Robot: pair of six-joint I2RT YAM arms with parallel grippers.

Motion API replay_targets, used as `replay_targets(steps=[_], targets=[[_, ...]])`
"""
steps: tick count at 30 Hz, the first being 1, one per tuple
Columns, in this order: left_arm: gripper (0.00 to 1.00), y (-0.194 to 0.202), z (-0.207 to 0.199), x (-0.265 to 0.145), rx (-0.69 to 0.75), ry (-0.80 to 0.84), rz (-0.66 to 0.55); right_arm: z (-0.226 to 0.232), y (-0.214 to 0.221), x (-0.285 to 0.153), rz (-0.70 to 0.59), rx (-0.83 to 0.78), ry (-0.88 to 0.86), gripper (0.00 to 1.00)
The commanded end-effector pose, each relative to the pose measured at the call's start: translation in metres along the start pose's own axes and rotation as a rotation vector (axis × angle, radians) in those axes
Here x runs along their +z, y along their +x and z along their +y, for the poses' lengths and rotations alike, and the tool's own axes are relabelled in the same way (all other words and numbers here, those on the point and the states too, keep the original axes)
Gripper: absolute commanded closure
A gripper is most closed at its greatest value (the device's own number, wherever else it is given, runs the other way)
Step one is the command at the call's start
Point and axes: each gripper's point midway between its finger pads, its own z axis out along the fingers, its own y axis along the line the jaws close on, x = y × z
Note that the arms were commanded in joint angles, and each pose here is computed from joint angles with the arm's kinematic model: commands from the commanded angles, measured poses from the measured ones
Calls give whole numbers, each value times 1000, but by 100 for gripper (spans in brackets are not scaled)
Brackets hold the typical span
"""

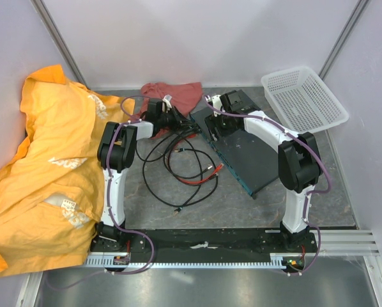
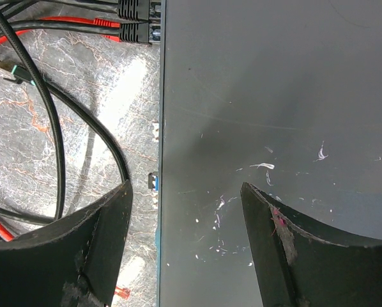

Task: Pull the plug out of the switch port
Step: Pull the connector from the switch port.

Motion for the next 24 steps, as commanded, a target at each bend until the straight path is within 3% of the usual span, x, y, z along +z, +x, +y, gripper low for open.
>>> replay_targets(steps=[1, 10, 16, 19, 20, 22, 24], targets=[[94, 32, 31, -14, -35, -60, 70, 1, -11, 0, -29, -13, 3, 23], [88, 35, 50, -42, -112, -143, 83, 0, -5, -2, -19, -19, 7, 21], [97, 42, 50, -43, -254, -102, 134, 0, 4, 6, 8, -23, 7, 21], [94, 32, 53, -39, -192, -116, 131, 0, 8, 12, 24, -29, 9, 21], [88, 24, 51, -38, -177, -126, 117, 1, 10, 14, 32, -26, 3, 21], [89, 23, 57, -41, -173, -163, 117, 4, 13, 16, 43, -21, -9, 21], [95, 21, 58, -43, -126, -189, 138, 6, 16, 18, 51, -17, -20, 21]])
